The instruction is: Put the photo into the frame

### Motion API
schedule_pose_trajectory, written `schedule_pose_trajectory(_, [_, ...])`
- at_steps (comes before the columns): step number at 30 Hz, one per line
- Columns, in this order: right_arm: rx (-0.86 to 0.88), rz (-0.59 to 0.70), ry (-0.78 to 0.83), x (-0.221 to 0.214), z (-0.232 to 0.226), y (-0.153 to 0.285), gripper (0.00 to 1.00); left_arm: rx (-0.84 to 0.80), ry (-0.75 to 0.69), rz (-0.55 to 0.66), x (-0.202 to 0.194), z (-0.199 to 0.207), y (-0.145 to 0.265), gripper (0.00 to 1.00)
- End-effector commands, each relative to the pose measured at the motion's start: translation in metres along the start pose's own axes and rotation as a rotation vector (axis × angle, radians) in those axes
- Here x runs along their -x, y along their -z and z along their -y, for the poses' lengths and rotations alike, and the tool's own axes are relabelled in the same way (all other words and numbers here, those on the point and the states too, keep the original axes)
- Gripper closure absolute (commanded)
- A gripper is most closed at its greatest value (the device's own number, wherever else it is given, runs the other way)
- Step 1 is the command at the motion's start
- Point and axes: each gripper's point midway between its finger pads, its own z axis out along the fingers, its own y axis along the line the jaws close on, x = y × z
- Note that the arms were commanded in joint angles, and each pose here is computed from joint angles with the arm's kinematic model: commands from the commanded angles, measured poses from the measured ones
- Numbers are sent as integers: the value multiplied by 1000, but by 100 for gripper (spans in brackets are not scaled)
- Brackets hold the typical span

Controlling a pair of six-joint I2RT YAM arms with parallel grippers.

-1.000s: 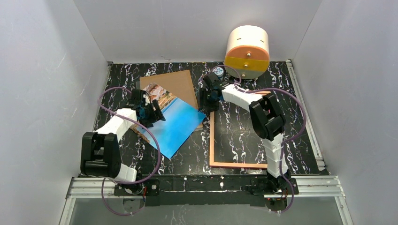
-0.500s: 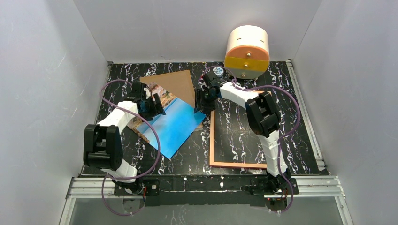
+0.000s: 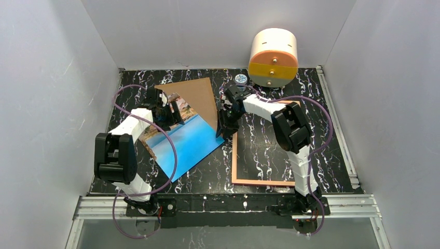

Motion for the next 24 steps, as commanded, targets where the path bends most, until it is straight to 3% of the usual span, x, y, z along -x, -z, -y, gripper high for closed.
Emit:
schedule_pose_trajectory(1, [79, -4, 11, -7, -25, 12, 51, -27, -22, 8, 9, 7, 3, 29])
schedule_pose_trajectory(12, [17, -61, -16, -40, -36, -9, 59, -67, -22, -2, 18, 17, -4, 29])
schedule_pose_trajectory(24, [136, -60, 129, -58, -70, -49, 48, -222, 48, 11, 36, 51, -11, 29])
